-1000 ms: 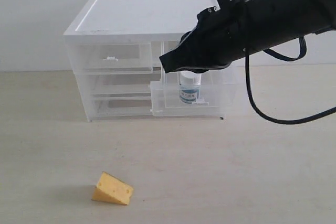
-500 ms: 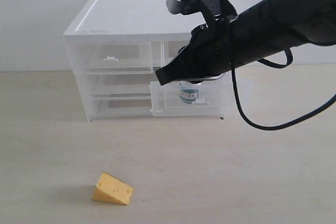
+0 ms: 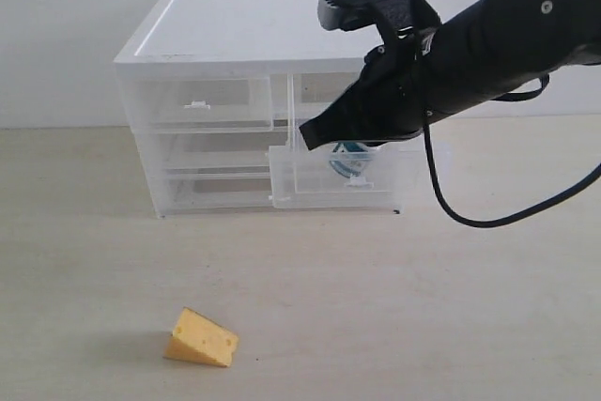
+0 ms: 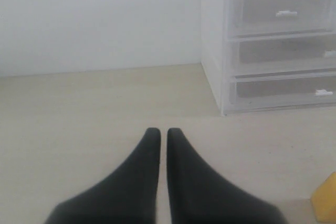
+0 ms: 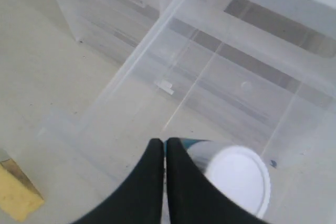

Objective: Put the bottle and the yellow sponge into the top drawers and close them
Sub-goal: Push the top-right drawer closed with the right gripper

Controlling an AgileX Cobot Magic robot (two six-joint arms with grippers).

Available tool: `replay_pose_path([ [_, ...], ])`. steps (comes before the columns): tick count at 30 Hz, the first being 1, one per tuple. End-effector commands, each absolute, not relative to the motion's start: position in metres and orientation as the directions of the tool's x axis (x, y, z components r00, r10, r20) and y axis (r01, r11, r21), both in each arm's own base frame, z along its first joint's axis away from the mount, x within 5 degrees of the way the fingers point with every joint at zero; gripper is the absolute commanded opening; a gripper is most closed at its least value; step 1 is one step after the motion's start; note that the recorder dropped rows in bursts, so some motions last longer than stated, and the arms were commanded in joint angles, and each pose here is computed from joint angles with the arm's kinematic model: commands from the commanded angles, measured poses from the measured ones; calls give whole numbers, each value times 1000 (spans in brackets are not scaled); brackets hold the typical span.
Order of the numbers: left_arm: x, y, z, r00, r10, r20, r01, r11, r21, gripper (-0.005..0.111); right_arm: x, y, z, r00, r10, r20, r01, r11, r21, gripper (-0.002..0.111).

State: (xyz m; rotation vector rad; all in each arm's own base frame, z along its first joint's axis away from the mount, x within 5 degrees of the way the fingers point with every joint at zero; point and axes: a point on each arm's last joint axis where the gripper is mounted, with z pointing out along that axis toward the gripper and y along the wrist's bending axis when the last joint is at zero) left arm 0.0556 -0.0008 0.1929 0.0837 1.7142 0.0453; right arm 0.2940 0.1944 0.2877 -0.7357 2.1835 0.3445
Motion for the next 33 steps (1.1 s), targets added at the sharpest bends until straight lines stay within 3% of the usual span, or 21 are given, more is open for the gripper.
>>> replay_pose_path([
  [1, 56, -1, 193, -136, 77, -988, 27, 997, 74, 4, 298, 188, 290, -530, -380, -758, -550, 834, -34, 0],
  [10, 56, -1, 193, -136, 77, -988, 27, 997, 74, 4, 295, 184, 292, -548, -388, -741, -530, 846, -51, 0],
  [18, 56, -1, 193, -136, 77, -988, 27, 997, 74, 4, 272, 169, 333, -464, -410, -786, -558, 824, -100, 0],
  [33, 56, -1, 193, -136, 77, -988, 27, 997, 74, 4, 245, 171, 331, -458, -704, -542, -804, 589, -86, 0],
])
